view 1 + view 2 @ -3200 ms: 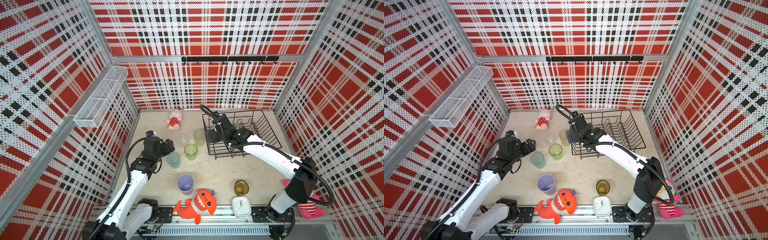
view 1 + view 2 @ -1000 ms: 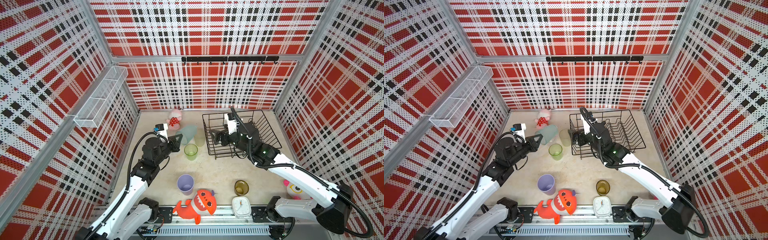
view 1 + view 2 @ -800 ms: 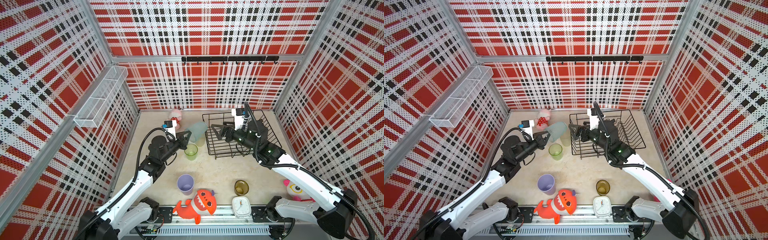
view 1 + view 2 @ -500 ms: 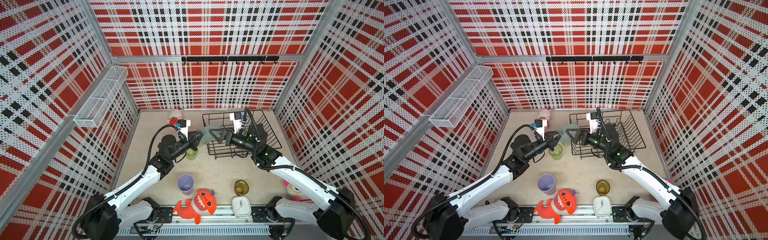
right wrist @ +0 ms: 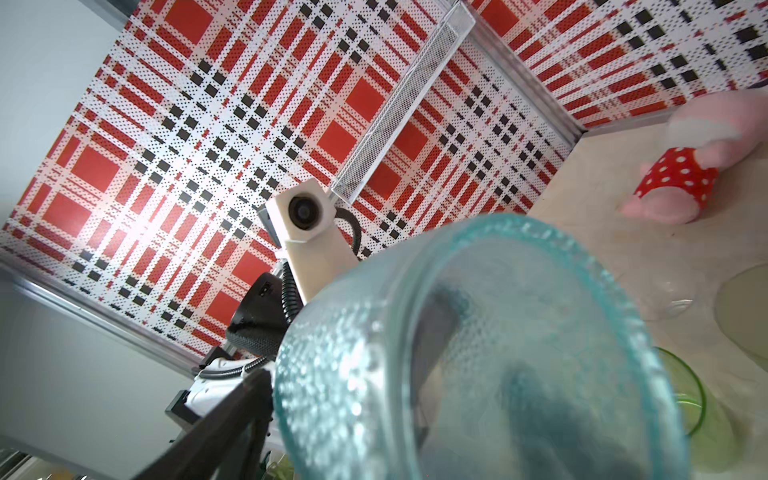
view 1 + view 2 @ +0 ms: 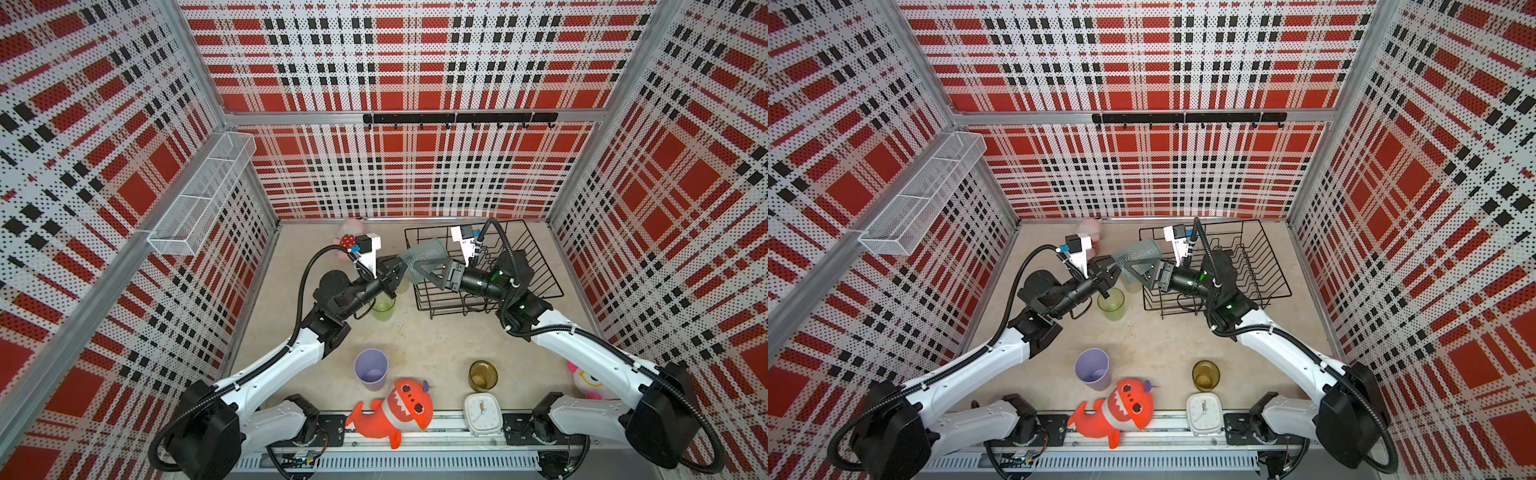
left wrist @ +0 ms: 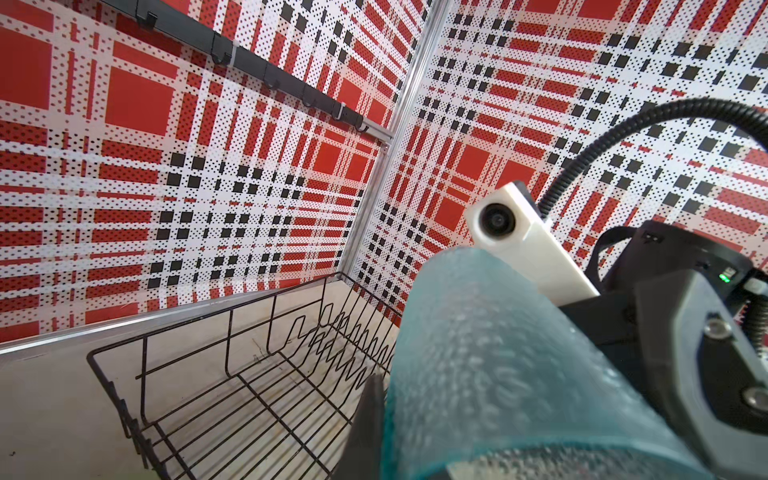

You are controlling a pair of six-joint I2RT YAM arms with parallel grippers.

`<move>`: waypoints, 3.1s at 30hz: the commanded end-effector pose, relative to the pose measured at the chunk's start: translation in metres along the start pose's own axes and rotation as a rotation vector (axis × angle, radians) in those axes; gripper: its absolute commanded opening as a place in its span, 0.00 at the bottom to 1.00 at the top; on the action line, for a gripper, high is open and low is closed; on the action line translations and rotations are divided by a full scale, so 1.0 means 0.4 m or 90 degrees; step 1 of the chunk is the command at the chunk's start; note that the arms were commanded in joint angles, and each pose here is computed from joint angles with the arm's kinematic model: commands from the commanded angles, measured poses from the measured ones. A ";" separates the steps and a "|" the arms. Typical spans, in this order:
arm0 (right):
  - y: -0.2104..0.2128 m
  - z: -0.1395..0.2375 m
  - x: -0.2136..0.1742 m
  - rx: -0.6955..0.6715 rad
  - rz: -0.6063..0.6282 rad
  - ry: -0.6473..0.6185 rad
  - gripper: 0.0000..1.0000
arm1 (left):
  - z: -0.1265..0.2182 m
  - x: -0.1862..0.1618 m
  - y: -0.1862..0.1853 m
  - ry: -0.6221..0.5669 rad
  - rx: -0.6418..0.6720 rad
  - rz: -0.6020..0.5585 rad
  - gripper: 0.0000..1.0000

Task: Load the cups into the dish rack
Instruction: 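Lift the teal cup toward the right gripper and grasp it there, then open the left gripper and carry the teal cup over the rack, then lower the teal cup into the rack and open the right gripper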

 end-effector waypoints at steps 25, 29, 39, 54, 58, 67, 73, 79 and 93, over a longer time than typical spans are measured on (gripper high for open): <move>0.061 -0.009 0.047 0.055 0.015 -0.007 0.83 | 0.016 -0.029 -0.022 0.003 -0.067 -0.025 0.00; 0.058 -0.004 0.052 0.049 0.011 -0.013 0.86 | 0.018 -0.035 -0.020 0.007 -0.066 -0.024 0.00; 0.043 -0.003 0.049 0.042 0.002 -0.019 0.72 | 0.022 -0.030 -0.004 -0.004 -0.047 -0.021 0.13; -0.048 0.040 0.052 -0.034 -0.048 -0.074 0.59 | 0.033 -0.028 0.022 -0.008 -0.027 -0.013 0.47; -0.084 0.067 0.065 -0.058 -0.059 -0.093 0.59 | 0.040 -0.034 0.034 -0.007 -0.018 -0.011 0.55; -0.215 0.183 0.113 -0.251 0.012 -0.092 0.60 | 0.063 -0.041 0.071 -0.009 0.014 0.000 0.63; -0.328 0.270 0.129 -0.454 0.094 -0.034 0.60 | 0.088 -0.023 0.097 -0.031 0.048 0.000 0.63; -0.425 0.284 0.136 -0.573 0.181 0.057 0.60 | 0.117 -0.003 0.137 -0.064 0.115 0.005 0.63; -0.656 0.226 0.096 -0.706 0.283 0.202 0.62 | 0.240 0.063 0.268 -0.160 0.322 0.051 0.85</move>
Point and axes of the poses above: each gripper's point midway between its finger pads, its own z axis back along the fingers, its own y axis along the line the jaws close on, x = y × z, the point moved 5 cm from there along z, back along the fingers, and after that the axes turned 15 degrees about z, right-handed, at the moved point
